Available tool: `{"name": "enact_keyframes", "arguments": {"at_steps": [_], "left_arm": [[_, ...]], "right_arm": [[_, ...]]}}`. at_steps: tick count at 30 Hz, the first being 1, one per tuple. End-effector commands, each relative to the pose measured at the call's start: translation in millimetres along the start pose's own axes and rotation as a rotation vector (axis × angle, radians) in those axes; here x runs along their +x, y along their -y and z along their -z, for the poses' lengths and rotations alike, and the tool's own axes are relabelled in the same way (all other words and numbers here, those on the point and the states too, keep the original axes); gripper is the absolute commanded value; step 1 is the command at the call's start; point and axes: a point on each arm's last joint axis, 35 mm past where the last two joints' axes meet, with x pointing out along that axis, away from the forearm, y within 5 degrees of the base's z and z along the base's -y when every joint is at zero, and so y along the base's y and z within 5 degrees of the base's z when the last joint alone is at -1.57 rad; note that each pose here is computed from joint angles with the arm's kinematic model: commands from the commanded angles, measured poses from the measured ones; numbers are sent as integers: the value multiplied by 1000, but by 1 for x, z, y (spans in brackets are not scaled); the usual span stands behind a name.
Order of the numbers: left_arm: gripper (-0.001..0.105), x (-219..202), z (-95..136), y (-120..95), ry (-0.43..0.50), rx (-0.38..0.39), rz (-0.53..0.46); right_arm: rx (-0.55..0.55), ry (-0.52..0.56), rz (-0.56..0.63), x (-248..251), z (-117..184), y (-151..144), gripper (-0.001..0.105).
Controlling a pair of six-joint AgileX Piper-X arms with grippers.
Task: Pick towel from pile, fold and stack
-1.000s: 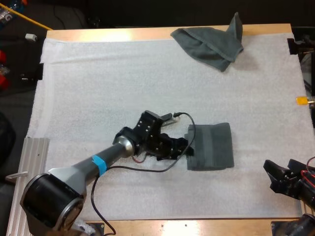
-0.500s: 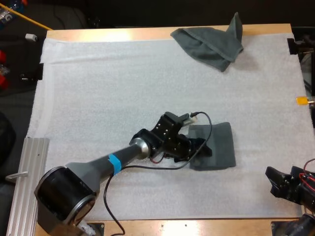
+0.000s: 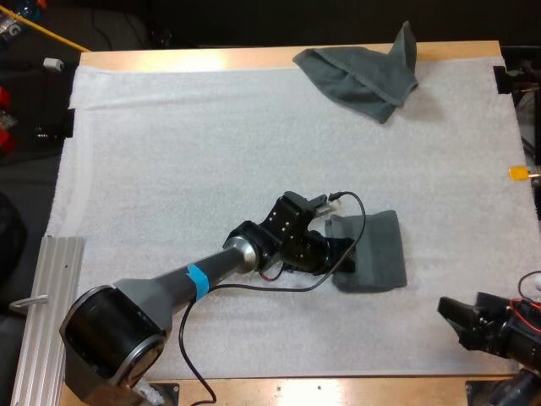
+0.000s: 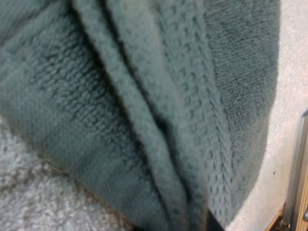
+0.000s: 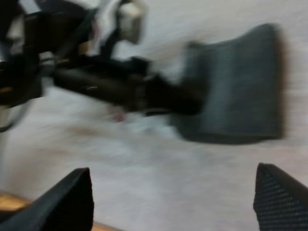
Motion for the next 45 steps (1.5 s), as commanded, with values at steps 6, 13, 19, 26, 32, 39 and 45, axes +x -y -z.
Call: {"name": "enact_keyframes", "arguments": {"at_steps": [6, 13, 19, 26, 32, 39, 45], "left_arm": [[0, -37, -2, 10, 53, 113, -3], [0, -89, -17, -21, 100, 110, -117], [0, -134, -19, -54, 140, 109, -313], [0, -180, -14, -83, 185, 128, -616], [0, -219, -12, -101, 283, 57, -735], [0, -259, -8, -124, 379, -41, -830], [0, -268, -6, -132, 393, -75, -892]], "right_arm": [[1, -1, -223, -2, -5, -10, 67], [62, -52, -370, -3, -6, -16, 67], [57, -16, -385, -3, -10, -18, 67], [71, -16, -386, -3, -11, -18, 67], [71, -16, -386, -3, -11, -18, 67], [74, -3, -359, -3, -11, -17, 67], [75, 4, -345, -3, -11, -16, 67]]}}
